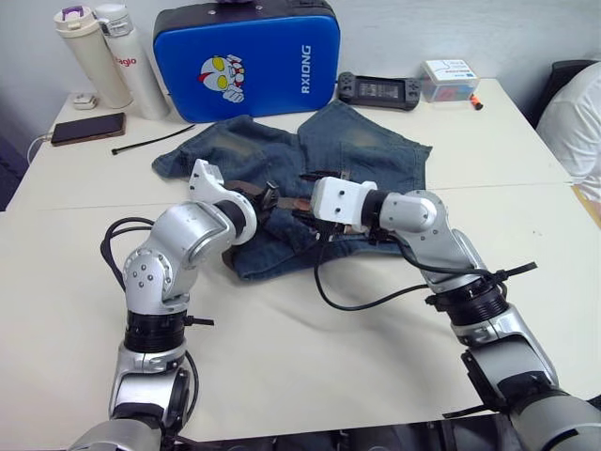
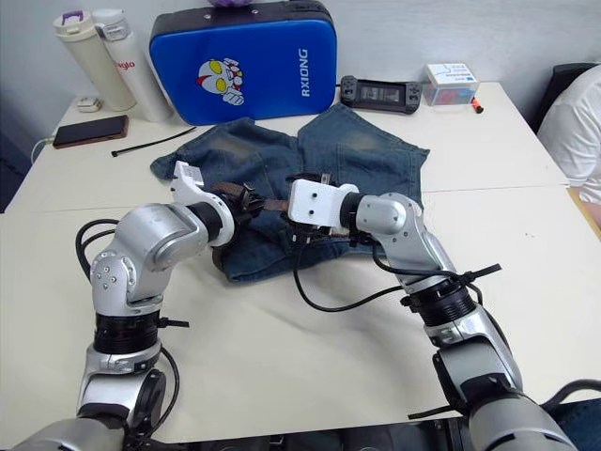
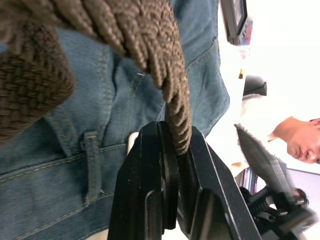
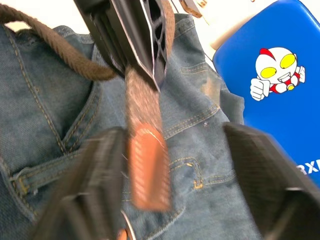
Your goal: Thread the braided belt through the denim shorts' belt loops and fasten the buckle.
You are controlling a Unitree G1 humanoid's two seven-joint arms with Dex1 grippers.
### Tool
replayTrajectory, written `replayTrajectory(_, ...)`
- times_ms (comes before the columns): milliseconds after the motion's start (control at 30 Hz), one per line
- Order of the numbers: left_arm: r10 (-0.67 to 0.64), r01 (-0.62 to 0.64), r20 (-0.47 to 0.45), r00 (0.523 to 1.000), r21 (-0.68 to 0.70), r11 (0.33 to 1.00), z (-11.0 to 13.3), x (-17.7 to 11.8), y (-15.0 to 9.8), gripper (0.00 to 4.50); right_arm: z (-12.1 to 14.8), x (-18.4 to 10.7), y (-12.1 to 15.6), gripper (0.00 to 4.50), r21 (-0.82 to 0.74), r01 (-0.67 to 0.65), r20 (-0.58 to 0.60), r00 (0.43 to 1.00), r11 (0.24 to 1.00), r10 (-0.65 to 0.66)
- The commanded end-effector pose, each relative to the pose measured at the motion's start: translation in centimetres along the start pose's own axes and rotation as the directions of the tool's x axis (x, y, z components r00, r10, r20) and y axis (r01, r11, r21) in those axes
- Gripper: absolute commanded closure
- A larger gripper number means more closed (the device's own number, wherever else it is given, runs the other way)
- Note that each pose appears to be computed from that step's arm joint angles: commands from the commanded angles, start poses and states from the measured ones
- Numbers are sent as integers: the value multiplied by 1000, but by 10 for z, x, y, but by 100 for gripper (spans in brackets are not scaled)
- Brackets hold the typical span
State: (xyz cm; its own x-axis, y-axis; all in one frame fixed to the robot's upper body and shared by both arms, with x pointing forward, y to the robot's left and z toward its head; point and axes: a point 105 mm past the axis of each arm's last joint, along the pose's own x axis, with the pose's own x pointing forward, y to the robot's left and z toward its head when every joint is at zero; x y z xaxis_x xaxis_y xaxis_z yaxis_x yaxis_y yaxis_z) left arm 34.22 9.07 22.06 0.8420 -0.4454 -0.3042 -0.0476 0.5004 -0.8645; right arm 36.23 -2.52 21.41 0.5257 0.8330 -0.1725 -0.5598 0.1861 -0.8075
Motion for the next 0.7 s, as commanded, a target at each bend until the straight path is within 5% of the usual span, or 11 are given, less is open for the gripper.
replayTrajectory(33, -25, 25, 1, 1000, 13, 1000, 1, -4, -7, 450, 13, 0, -9, 352, -47, 45, 42, 998, 998, -43)
replayTrajectory(100, -34, 34, -4, 999, 26, 999, 0, -4, -9, 450, 13, 0, -8, 446, -50, 47, 43, 998, 998, -44)
replayTrajectory(167, -43, 43, -3, 999, -8, 999, -1, -4, -10, 450, 12, 0, -7, 449, -55, 45, 43, 998, 997, -43)
replayTrajectory(467, -59, 60, 11, 998, -57, 997, 8, -7, -6, 66, 9, -3, -10, 450, -80, 53, 44, 998, 995, -49)
replayTrajectory(700, -66, 66, 0, 998, -88, 994, 11, -4, -1, 66, 12, -6, -8, 450, -91, 50, 55, 997, 995, -45)
